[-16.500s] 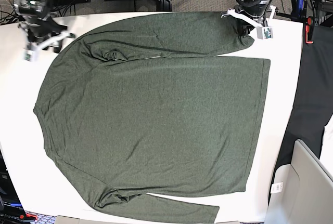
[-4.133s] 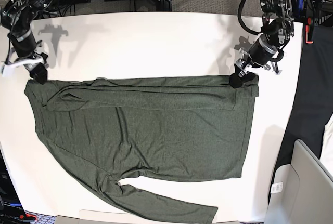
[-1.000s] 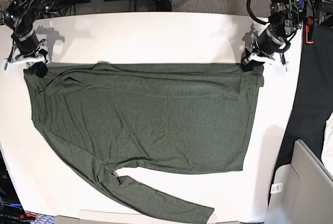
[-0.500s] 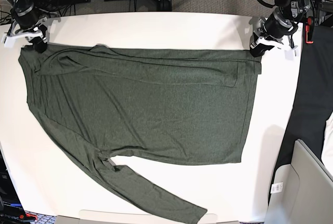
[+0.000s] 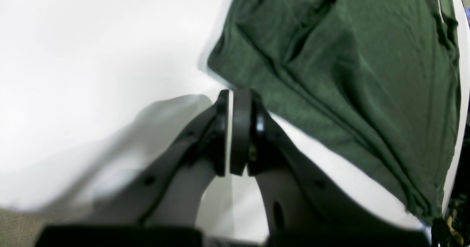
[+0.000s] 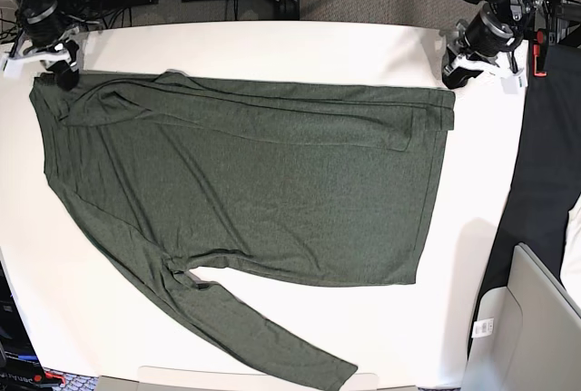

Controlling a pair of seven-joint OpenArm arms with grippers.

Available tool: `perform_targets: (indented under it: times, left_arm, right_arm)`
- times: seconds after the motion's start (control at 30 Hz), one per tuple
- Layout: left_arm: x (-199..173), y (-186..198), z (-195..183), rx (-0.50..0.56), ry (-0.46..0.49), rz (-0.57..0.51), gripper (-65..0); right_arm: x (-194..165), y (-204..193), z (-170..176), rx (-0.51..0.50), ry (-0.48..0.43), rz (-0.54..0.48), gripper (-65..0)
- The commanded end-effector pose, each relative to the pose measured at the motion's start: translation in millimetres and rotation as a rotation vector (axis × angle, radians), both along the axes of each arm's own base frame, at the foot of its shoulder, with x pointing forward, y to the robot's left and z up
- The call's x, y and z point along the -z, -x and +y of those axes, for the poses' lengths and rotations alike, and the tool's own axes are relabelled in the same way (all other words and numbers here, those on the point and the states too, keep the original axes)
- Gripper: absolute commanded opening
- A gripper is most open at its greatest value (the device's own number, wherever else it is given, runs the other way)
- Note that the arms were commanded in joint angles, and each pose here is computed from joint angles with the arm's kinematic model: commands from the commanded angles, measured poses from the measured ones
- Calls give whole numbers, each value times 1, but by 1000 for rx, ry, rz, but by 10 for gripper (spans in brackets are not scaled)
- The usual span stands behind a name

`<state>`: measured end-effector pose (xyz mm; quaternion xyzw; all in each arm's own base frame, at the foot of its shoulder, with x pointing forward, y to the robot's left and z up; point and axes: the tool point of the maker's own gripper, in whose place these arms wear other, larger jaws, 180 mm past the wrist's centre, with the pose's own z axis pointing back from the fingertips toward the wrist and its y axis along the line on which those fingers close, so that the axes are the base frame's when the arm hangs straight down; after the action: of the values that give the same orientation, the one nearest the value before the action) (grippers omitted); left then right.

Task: Fold the T-shirt properly
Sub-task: 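Drag the folded edge away from the hem with both grippers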

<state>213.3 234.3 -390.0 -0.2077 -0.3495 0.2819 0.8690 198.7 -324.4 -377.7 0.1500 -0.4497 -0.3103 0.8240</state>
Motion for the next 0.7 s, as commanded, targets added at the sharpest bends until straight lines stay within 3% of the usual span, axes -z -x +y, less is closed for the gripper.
perform_targets:
  times: [0.0,0.23,0.67]
  left_arm:
    - [-16,-16,3,3,-9,-68,-650]
    - [-23,-44,1,3,9,-113,-650]
    - [37,-23,-14,11,71,50,-650]
  right_arm:
    - [-16,-6,-8,1,36,-50,-648]
    - [-17,-9,-7,2,33,-59,-648]
    - [-18,-9,-7,3,32,-62,-648]
